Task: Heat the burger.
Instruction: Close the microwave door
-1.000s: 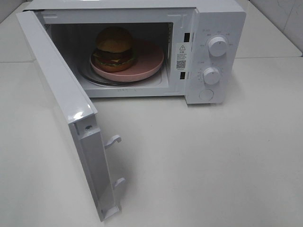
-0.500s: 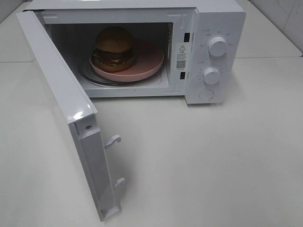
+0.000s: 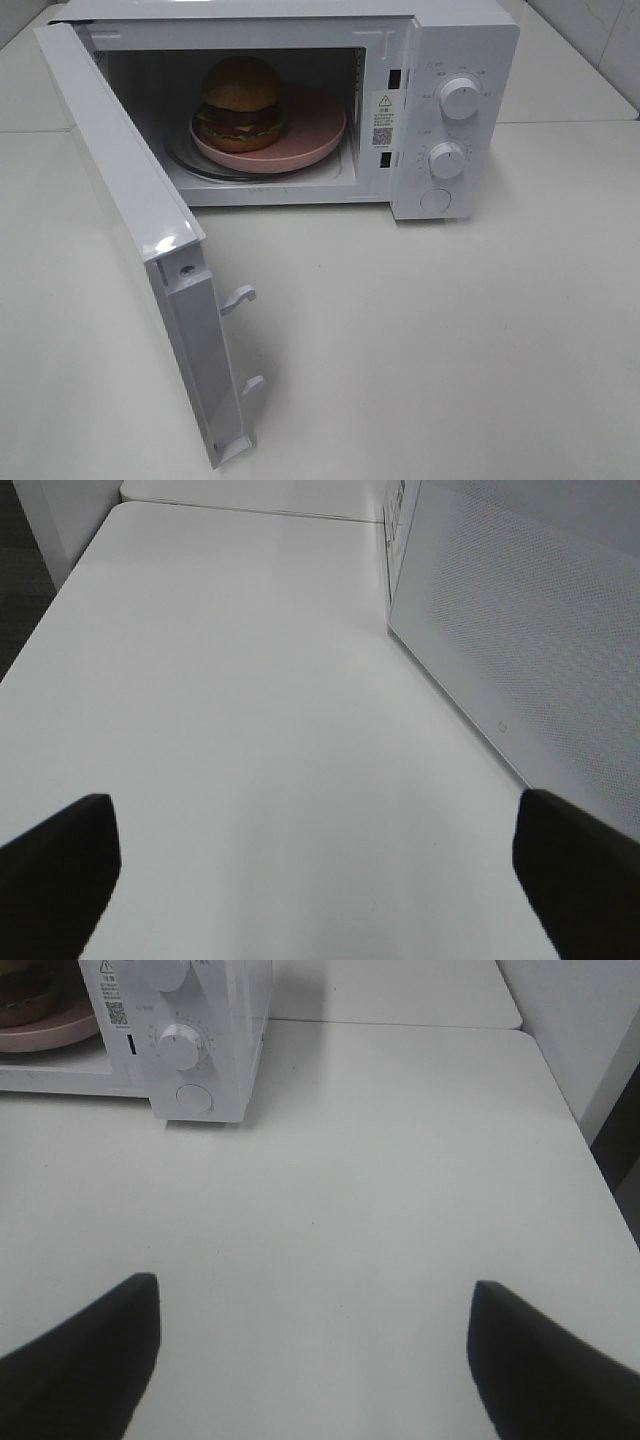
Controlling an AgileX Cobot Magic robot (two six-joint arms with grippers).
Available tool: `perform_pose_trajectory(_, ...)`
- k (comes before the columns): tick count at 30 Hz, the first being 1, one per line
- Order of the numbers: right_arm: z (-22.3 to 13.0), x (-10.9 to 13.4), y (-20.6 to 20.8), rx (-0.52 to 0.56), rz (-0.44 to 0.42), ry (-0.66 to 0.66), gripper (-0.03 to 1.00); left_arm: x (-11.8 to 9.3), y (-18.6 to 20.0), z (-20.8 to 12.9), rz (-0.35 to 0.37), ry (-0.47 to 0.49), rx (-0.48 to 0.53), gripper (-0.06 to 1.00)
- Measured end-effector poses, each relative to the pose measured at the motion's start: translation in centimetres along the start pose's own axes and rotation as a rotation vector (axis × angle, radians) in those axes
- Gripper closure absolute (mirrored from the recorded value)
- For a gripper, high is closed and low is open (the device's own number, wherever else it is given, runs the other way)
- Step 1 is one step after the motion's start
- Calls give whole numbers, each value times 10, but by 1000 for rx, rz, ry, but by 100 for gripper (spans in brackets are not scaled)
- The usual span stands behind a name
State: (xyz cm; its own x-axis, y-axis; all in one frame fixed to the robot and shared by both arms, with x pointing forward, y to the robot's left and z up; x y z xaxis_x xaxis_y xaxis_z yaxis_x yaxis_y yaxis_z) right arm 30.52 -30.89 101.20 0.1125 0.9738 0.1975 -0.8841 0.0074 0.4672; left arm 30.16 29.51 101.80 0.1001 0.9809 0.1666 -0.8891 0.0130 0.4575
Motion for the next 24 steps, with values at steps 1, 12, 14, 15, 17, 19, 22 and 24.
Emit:
perform_pose_trajectory(1,0,0,0,0,0,0,20,0,0,0,0,0,0,-4)
perform_pose_trajectory(12,0,0,0,-2,1,-1,20,0,0,0,0,0,0,-4)
perform_pose_trajectory(14,0,0,0,-2,1,-1,20,0,0,0,0,0,0,-4)
perform_pose_trajectory(15,0,0,0,-2,1,-1,20,0,0,0,0,0,0,-4)
perform_pose_trajectory(17,0,0,0,-2,1,-1,20,0,0,0,0,0,0,-4)
perform_pose_trajectory(19,0,0,0,-2,1,-1,20,0,0,0,0,0,0,-4)
perform_pose_trajectory(22,0,0,0,-2,1,-1,20,0,0,0,0,0,0,-4)
perform_pose_trajectory(24,0,0,0,-2,1,-1,21,0,0,0,0,0,0,-4)
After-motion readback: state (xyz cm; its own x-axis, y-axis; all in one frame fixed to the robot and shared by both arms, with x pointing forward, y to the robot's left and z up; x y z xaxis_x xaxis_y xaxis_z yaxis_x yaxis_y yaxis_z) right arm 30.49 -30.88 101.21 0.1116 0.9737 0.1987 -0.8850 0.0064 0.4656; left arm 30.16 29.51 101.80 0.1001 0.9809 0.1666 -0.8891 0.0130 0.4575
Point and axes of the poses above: a point on each arm's last joint axis where the gripper is mounted, y pointing back along that axis away from the gripper, x along the wrist's bending axis when the last joint is at zero, z = x × y, the point moved 8 cm from there along -y, pointing out along that axis toward the gripper, and after that the axes turned 15 degrees about -y, right-handed, at the moved point
